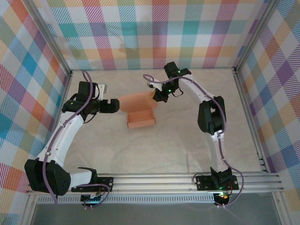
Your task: Fold the paper box
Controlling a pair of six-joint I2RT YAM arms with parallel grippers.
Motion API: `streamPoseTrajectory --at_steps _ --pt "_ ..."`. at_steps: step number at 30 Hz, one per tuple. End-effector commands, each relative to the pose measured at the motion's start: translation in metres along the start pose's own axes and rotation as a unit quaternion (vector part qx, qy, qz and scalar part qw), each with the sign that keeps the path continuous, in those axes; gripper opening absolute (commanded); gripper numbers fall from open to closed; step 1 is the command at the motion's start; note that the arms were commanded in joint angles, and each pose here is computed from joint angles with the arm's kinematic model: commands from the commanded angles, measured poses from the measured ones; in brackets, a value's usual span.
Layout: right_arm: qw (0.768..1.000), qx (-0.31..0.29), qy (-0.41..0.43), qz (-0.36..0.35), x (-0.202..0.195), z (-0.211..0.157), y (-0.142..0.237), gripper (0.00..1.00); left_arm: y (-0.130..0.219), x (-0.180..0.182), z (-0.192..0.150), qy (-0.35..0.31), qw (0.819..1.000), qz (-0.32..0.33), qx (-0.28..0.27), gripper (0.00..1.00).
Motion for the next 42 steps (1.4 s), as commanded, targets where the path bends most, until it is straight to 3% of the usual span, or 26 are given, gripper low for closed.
streamPoseTrajectory --at_steps 1,4,8,17,29,35,42 --pt "0.997 -0.036 0.052 -0.044 0.008 0.018 0.018 0.0 0.006 -0.002 0.006 -0.019 0.999 -0.028 -0.019 0.97" --pt "0.997 -0.035 0.056 -0.048 0.016 0.016 0.023 0.0 0.002 -0.008 0.008 -0.029 0.997 -0.071 -0.015 0.86" --pt "0.997 -0.032 0.055 -0.052 0.024 0.011 0.026 0.0 -0.005 -0.021 0.011 -0.065 0.992 -0.11 0.002 0.82" --pt "0.998 -0.024 0.046 -0.044 0.039 0.002 0.029 0.0 -0.03 -0.045 0.018 -0.224 0.965 -0.128 0.039 0.74" --pt "0.999 -0.029 0.036 -0.008 0.055 -0.009 0.031 0.0 -0.07 -0.052 0.038 -0.308 0.926 -0.181 0.126 0.62" --pt "0.999 -0.037 0.032 0.002 0.057 -0.009 0.035 0.0 -0.087 -0.041 0.043 -0.315 0.921 -0.175 0.149 0.62" --pt "0.999 -0.04 0.028 0.005 0.055 -0.011 0.038 0.0 -0.081 -0.03 0.046 -0.32 0.92 -0.179 0.135 0.67"
Point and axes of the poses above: each hand's point on the last joint's axis, 136 mm out from that joint toward the fingers, its own y axis back along the fingers, its own x axis along the line the jaws close on, z = x × y, the point moved 10 cm from there along y, back along the fingers, and after that the axes turned 2 degrees about -y, right-handed, at the moved point
